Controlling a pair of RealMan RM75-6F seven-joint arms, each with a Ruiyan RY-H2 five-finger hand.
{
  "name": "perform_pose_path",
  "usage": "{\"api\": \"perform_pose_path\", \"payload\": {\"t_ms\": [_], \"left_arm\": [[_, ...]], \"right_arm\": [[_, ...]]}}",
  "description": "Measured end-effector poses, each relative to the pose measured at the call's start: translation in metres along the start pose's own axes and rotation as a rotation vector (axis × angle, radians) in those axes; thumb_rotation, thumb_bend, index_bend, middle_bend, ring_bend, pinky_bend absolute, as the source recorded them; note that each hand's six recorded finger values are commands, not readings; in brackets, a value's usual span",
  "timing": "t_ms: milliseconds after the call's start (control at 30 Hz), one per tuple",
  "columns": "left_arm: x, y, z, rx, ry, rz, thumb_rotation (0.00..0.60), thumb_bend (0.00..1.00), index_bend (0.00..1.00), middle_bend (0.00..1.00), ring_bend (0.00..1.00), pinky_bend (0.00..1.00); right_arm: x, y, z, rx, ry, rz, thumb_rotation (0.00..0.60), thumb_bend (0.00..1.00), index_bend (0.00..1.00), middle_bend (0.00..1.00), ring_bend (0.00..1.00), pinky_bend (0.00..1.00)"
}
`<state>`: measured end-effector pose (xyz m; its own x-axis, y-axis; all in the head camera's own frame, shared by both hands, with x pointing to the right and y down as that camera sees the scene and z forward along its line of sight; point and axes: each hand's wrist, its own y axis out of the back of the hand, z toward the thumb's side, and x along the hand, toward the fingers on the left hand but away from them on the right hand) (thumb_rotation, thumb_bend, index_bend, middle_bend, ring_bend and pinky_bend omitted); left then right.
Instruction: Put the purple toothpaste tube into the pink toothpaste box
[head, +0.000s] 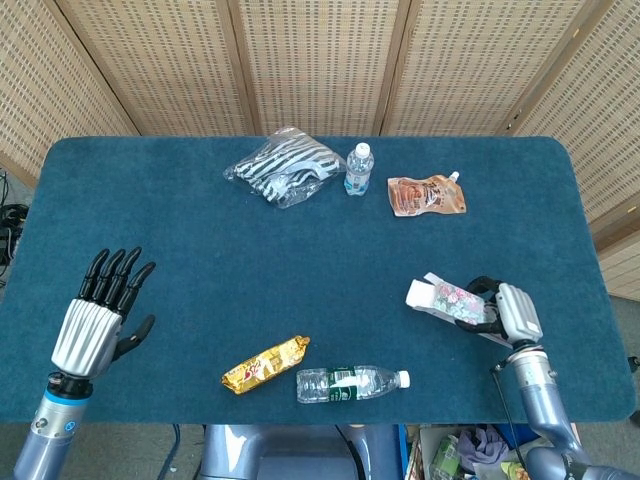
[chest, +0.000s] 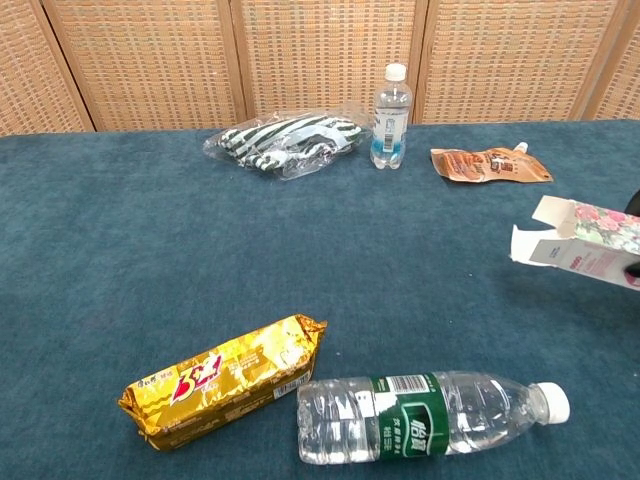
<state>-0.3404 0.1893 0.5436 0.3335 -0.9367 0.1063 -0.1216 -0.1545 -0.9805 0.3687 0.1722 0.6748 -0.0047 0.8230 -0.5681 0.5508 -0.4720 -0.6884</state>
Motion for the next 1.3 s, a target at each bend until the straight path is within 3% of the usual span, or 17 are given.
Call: {"api": "perform_pose_path", "payload": {"t_ms": [100,200,333,433,567,667,800,967,1167,1300], "left_arm": [[-0.010,-0.007,-0.006,-0.012,0.024,-0.022,0.600,0.32,0.08,0.00,0.00,0.00],[-0.018,-0.014,-0.012,-0.011,0.041,-0.036,0.600,0.32,0.08,0.00,0.00,0.00],[-0.026,-0.019,-0.021,-0.004,0.063,-0.049,0.600,0.32,0.08,0.00,0.00,0.00],[-0.030,-0.020,-0.027,-0.004,0.079,-0.051,0.600,0.32,0.08,0.00,0.00,0.00],[-0.033,-0.017,-0.032,-0.008,0.091,-0.045,0.600,0.32,0.08,0.00,0.00,0.00],[-0.036,-0.015,-0.036,-0.009,0.108,-0.045,0.600,0.32,0.08,0.00,0.00,0.00],[-0.040,-0.013,-0.042,-0.008,0.127,-0.048,0.600,0.32,0.08,0.00,0.00,0.00],[-0.048,-0.010,-0.053,0.004,0.164,-0.056,0.600,0.32,0.05,0.00,0.00,0.00],[-0.059,-0.007,-0.069,0.019,0.218,-0.076,0.600,0.32,0.03,0.00,0.00,0.00],[-0.066,-0.006,-0.080,0.028,0.250,-0.085,0.600,0.32,0.03,0.00,0.00,0.00]], "right_arm": [[0.002,-0.006,-0.012,0.018,-0.023,0.002,0.600,0.00,0.59,0.48,0.38,0.47],[0.003,-0.013,-0.022,0.035,-0.040,0.010,0.600,0.00,0.56,0.37,0.27,0.36],[0.005,-0.025,-0.028,0.048,-0.051,0.047,0.600,0.01,0.43,0.12,0.03,0.17],[0.006,-0.031,-0.030,0.061,-0.048,0.077,0.600,0.00,0.30,0.01,0.00,0.06],[0.008,-0.038,-0.029,0.072,-0.036,0.111,0.600,0.00,0.15,0.00,0.00,0.00],[0.009,-0.040,-0.025,0.071,-0.020,0.126,0.600,0.00,0.11,0.00,0.00,0.00],[0.012,-0.036,-0.016,0.056,0.019,0.116,0.600,0.00,0.08,0.00,0.00,0.00],[0.023,-0.024,0.008,0.086,0.135,0.055,0.600,0.00,0.08,0.00,0.00,0.00],[0.046,-0.003,0.032,0.316,0.280,-0.081,0.600,0.00,0.04,0.00,0.00,0.00],[0.066,0.009,0.033,0.514,0.309,-0.172,0.600,0.00,0.04,0.00,0.00,0.00]]}}
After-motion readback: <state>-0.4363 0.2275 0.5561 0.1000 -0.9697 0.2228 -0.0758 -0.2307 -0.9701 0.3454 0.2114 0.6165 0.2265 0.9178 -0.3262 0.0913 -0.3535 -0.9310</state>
